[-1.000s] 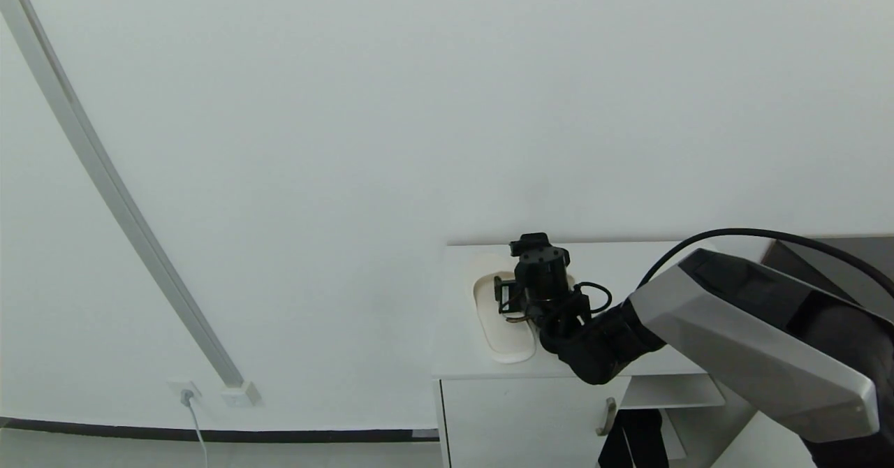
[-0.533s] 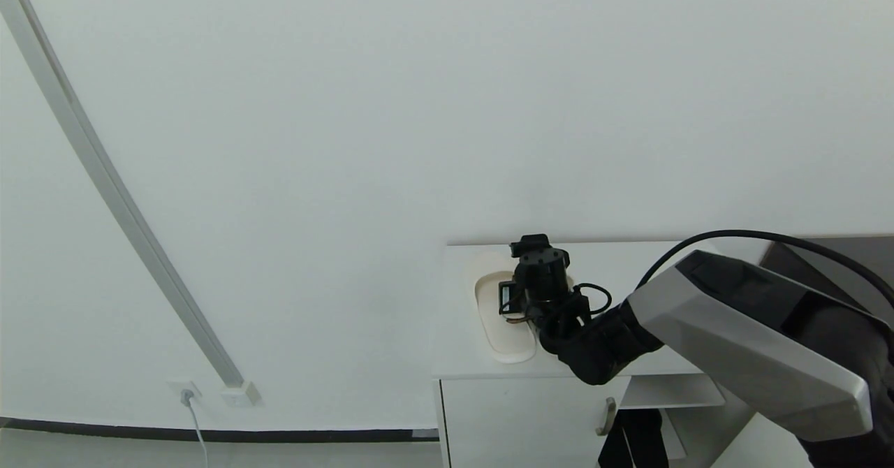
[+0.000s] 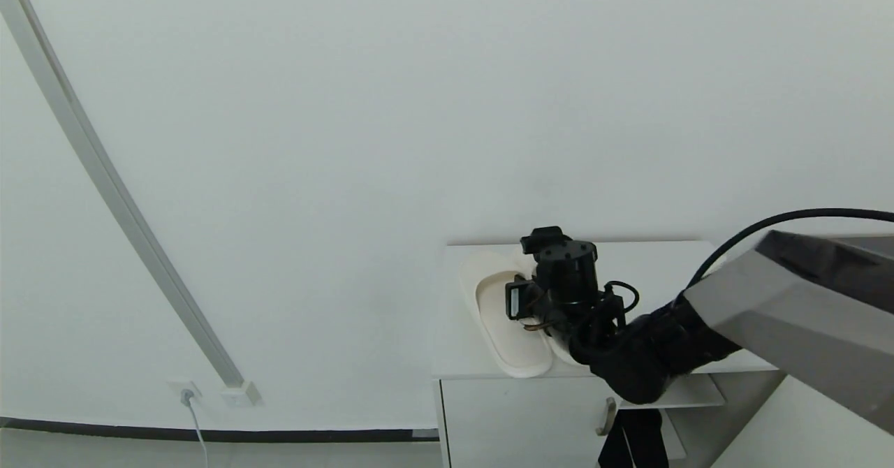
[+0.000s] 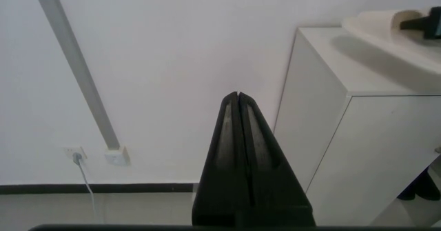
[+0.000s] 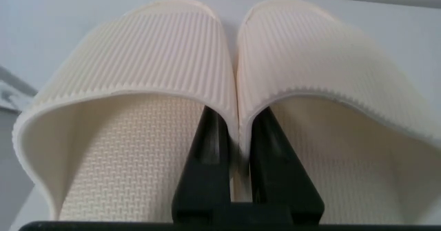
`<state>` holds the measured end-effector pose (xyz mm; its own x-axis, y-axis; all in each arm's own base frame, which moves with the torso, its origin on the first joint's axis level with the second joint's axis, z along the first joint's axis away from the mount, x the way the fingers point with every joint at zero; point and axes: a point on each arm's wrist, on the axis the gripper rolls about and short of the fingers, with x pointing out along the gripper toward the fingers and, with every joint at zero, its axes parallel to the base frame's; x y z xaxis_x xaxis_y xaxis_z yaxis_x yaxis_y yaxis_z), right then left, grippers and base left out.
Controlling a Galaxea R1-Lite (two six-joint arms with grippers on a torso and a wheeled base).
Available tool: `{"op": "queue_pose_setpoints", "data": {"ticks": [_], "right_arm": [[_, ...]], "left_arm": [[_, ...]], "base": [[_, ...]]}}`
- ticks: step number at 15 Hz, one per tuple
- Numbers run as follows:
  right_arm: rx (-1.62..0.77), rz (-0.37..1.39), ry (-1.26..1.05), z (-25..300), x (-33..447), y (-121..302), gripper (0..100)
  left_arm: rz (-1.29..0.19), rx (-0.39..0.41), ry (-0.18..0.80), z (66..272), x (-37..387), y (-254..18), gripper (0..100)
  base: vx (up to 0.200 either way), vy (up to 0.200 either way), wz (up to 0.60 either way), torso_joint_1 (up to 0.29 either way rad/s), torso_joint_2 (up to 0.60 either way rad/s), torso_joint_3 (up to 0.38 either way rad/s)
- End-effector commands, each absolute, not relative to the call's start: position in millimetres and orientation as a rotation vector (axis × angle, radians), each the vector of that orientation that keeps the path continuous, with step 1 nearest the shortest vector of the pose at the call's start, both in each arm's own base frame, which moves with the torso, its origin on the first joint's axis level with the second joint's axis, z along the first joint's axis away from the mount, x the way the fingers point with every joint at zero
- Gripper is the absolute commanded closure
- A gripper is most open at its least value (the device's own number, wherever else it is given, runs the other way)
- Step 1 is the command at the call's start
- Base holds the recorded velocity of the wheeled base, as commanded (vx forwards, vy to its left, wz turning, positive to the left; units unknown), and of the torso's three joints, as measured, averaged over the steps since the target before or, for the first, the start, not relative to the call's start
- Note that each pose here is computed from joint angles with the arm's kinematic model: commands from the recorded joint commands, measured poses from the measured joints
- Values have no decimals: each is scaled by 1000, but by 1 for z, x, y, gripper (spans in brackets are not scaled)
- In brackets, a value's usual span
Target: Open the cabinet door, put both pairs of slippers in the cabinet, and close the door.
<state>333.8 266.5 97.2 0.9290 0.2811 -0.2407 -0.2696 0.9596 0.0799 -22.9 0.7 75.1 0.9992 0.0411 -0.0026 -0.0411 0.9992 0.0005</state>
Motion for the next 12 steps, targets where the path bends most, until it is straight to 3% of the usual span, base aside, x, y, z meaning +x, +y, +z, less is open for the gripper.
{"op": "queue_pose_setpoints", "data": {"ticks": [1, 6, 12], "right_arm": [[65, 400, 191, 153, 267, 234, 100], [40, 487, 219, 178, 192, 190, 100], [27, 497, 239, 175, 191, 194, 100]], "left_arm": [[40, 2, 5, 75, -23, 1, 100], [38, -1, 3, 75, -23, 1, 100], [38, -3, 3, 75, -23, 1, 100]], "base": [[0, 0, 0, 0, 0, 0], [0, 0, 0, 0, 0, 0], [0, 0, 0, 0, 0, 0]]}}
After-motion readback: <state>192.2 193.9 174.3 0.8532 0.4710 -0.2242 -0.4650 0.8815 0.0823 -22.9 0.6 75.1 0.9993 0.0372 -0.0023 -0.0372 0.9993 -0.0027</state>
